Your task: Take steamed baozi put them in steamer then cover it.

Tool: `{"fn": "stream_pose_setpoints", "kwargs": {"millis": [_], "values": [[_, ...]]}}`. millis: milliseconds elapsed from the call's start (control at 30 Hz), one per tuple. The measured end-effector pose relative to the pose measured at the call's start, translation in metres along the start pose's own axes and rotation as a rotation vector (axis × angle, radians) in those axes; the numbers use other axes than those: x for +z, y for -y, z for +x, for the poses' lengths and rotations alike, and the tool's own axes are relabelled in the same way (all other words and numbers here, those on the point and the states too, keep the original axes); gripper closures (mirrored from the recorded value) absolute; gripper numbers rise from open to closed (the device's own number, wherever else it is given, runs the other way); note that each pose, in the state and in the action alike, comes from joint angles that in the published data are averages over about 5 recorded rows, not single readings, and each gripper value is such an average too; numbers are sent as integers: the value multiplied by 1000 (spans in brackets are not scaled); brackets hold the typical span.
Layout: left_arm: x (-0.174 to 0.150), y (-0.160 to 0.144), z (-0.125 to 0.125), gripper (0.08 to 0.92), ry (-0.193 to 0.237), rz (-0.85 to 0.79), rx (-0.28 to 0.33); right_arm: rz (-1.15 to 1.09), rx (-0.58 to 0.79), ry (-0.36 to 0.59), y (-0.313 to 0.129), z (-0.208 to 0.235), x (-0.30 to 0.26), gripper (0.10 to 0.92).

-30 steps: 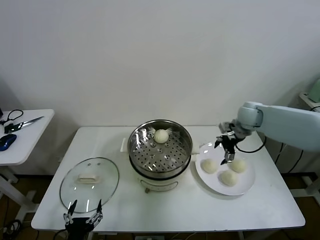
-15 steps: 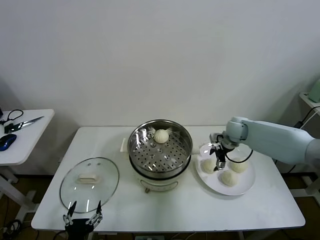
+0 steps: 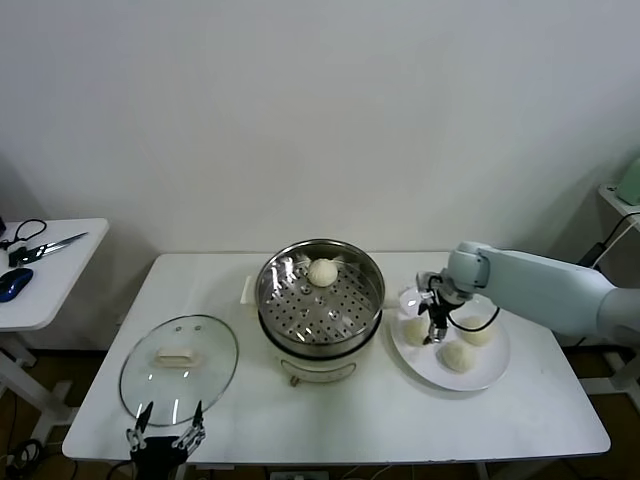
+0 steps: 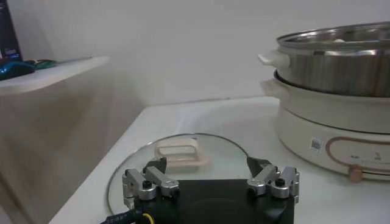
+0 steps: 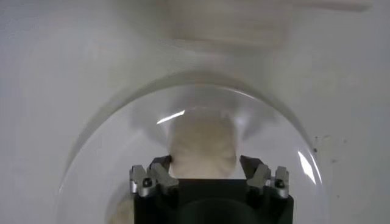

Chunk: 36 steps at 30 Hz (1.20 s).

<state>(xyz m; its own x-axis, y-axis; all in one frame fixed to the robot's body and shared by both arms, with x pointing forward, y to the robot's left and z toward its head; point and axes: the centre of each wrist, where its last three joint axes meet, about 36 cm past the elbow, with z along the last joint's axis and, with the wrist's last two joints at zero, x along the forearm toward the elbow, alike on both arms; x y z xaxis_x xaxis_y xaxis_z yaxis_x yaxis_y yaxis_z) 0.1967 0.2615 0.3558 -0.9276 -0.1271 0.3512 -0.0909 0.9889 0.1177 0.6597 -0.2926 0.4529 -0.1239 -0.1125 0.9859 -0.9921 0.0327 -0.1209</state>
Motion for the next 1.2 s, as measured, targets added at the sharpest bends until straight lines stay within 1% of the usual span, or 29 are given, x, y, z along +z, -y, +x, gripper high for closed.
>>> {"fn": "stream_pose_setpoints", "kwargs": {"millis": [333,467,600,767,933,1100,1200], "values": [[0,1,2,177,0,-2,-1,10,7,5,7,6,4,317],[1,1,2,177,1,-2,-2,27,11,10,13,20,6,318],[2,0,2,177,0,-2,-4,49,13,20,22,45,10,318],[3,0,3,177,-2,-4,-2,86,26,43,38,95,8,318],[2,0,2,177,0,-10,1,129,58,72,58,165,-3,318],[1,0,2,177,3,-12,4,170,111,126,70,242,-28,318],[0,-1,2,177,7,-15,8,198,137,172,70,278,-50,318]]}}
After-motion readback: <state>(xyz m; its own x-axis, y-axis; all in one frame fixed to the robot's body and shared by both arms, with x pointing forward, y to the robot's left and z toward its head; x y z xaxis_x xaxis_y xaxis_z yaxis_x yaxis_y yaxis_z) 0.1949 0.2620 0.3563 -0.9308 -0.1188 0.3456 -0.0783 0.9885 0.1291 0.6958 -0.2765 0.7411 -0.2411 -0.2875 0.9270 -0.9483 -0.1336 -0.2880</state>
